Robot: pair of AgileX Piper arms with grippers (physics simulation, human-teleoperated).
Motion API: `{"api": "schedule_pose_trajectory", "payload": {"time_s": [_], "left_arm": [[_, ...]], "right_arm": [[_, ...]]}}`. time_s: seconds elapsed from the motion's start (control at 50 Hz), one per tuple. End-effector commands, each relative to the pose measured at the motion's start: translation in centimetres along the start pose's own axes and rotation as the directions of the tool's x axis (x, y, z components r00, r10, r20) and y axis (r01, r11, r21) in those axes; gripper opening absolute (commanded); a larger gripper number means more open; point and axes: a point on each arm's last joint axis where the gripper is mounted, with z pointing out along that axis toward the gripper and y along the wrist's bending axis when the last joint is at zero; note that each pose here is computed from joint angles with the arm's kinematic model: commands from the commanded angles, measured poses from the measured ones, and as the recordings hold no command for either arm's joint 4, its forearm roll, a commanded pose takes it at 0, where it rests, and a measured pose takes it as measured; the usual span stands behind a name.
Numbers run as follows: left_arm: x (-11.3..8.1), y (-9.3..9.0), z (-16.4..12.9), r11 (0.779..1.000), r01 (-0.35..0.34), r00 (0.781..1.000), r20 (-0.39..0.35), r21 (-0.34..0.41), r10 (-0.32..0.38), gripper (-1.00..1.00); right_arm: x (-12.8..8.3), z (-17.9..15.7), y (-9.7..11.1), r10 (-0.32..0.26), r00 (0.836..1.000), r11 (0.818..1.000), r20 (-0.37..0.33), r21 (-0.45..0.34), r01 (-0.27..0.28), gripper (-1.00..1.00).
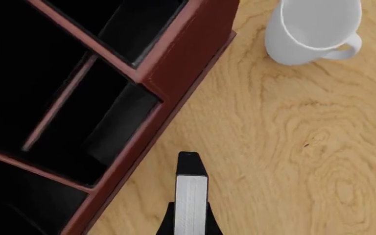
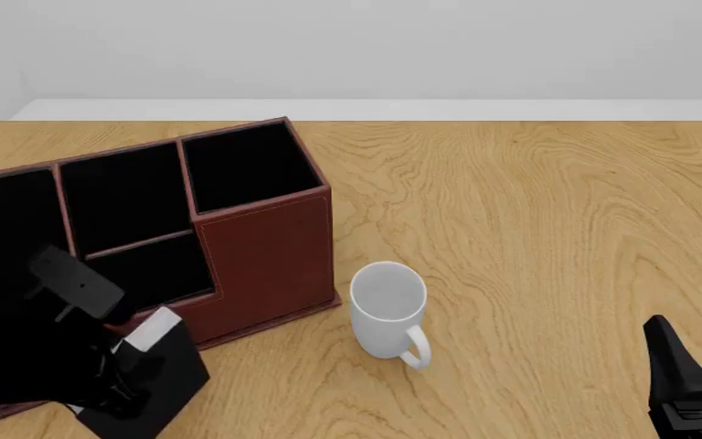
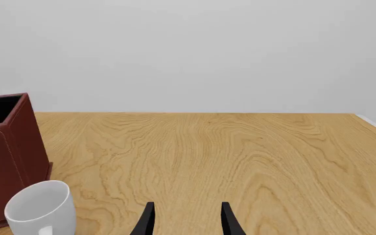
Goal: Pick up the book and place it in the front compartment of the caddy.
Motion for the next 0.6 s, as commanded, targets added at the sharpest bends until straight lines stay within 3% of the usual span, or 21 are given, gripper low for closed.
{"api": "schedule_pose_trajectory", "payload": {"time_s": [0.02, 0.3, 0.32, 0.34, 0.38, 0.4, 0.52, 0.54, 0.6], "left_arm": [[-0.4, -0.1, -2.6, 0.998, -0.062, 0.998, 0.016, 0.008, 0.062, -1.0], [-3.3, 0.3, -8.3, 0.984, -0.18, 0.982, 0.061, -0.015, 0.181, -1.0], [-3.2, 0.0, -8.5, 0.974, -0.226, 0.973, 0.056, -0.001, 0.226, -1.0], [-3.5, 0.1, -9.1, 0.977, -0.212, 0.975, 0.069, -0.005, 0.211, -1.0], [-3.7, 0.1, -9.4, 0.976, -0.217, 0.974, 0.067, -0.005, 0.217, -1.0], [-3.5, 0.0, -9.4, 0.967, -0.256, 0.965, 0.057, 0.0, 0.255, -1.0], [-4.6, 0.7, -10.3, 0.959, -0.28, 0.957, 0.071, -0.038, 0.283, -1.0], [-4.6, 0.5, -10.6, 0.949, -0.314, 0.945, 0.083, -0.037, 0.316, -1.0], [-5.3, 0.4, -10.9, 0.95, -0.311, 0.945, 0.1, -0.035, 0.313, -1.0]], "right_arm": [[0.0, 0.0, 0.0, 0.0, 1.0, 1.0, 0.0, 0.0, 0.0, 1.0], [0.0, 0.0, 0.0, 0.0, 1.0, 1.0, 0.0, 0.0, 0.0, 1.0], [0.0, 0.0, 0.0, 0.0, 1.0, 1.0, 0.0, 0.0, 0.0, 1.0], [0.0, 0.0, 0.0, 0.0, 1.0, 1.0, 0.0, 0.0, 0.0, 1.0], [0.0, 0.0, 0.0, 0.0, 1.0, 1.0, 0.0, 0.0, 0.0, 1.0], [0.0, 0.0, 0.0, 0.0, 1.0, 1.0, 0.0, 0.0, 0.0, 1.0], [0.0, 0.0, 0.0, 0.0, 1.0, 1.0, 0.0, 0.0, 0.0, 1.0], [0.0, 0.0, 0.0, 0.0, 1.0, 1.0, 0.0, 0.0, 0.0, 1.0], [0.0, 0.0, 0.0, 0.0, 1.0, 1.0, 0.0, 0.0, 0.0, 1.0]]}}
